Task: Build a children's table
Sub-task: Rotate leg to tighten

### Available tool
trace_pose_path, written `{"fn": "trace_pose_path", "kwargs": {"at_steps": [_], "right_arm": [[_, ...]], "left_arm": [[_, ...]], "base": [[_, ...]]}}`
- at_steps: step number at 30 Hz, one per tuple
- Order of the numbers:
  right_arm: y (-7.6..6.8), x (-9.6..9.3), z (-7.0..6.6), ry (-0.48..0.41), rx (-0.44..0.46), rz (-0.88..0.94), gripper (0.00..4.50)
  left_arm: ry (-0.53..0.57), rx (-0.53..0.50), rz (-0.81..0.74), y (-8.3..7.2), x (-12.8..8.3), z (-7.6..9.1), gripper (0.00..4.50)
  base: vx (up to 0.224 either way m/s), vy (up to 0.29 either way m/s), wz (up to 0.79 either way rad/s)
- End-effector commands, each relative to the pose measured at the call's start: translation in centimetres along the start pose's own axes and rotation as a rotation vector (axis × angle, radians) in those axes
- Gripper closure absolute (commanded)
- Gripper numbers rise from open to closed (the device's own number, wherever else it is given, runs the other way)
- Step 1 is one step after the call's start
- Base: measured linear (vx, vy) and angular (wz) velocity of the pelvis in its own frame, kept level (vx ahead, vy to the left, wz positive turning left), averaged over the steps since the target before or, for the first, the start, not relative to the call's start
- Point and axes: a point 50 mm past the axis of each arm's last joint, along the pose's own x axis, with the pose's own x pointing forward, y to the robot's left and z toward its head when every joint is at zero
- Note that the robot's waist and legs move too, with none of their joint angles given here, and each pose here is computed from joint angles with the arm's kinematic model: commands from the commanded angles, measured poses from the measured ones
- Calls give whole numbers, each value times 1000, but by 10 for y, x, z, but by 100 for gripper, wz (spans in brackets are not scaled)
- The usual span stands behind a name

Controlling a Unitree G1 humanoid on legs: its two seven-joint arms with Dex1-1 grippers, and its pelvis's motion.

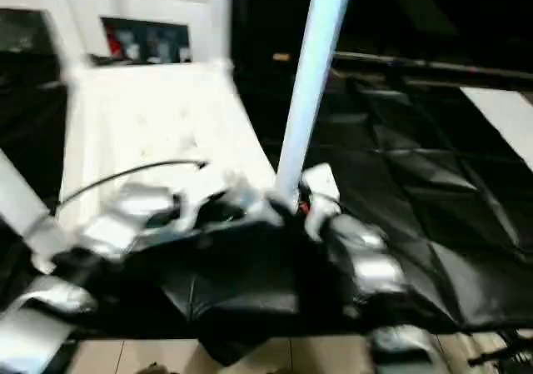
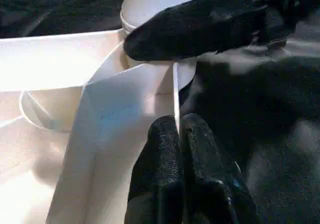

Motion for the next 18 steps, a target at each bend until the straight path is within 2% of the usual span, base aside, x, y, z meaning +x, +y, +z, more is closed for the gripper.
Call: {"fn": "trace_pose_path", "kwargs": {"at_steps": [1,2,4,6,9,11,15,18], "right_arm": [[24,8,-20,99,6,31,179],[31,10,-18,88,-3,67,179],[39,12,-15,70,-36,115,123],[40,13,-12,55,-70,136,110],[34,11,-1,-21,-41,192,74],[30,7,3,-34,-35,247,74],[19,-10,6,-7,-140,462,74],[8,-30,5,54,-210,641,74]], "left_arm": [[-50,-11,-36,-19,23,13,450],[-52,-2,-50,-22,25,14,450],[-55,9,-71,-24,26,15,450],[-52,13,-80,-24,24,13,450],[-30,19,-94,-20,17,7,450],[-19,19,-110,-18,13,4,450],[2,30,-188,-15,0,-3,450],[-4,68,-303,-14,-17,-10,450]], "base": [[0,0,0],[0,0,0],[0,0,0],[0,0,0],[0,0,0],[0,0,0],[0,0,0],[0,0,0]]}}
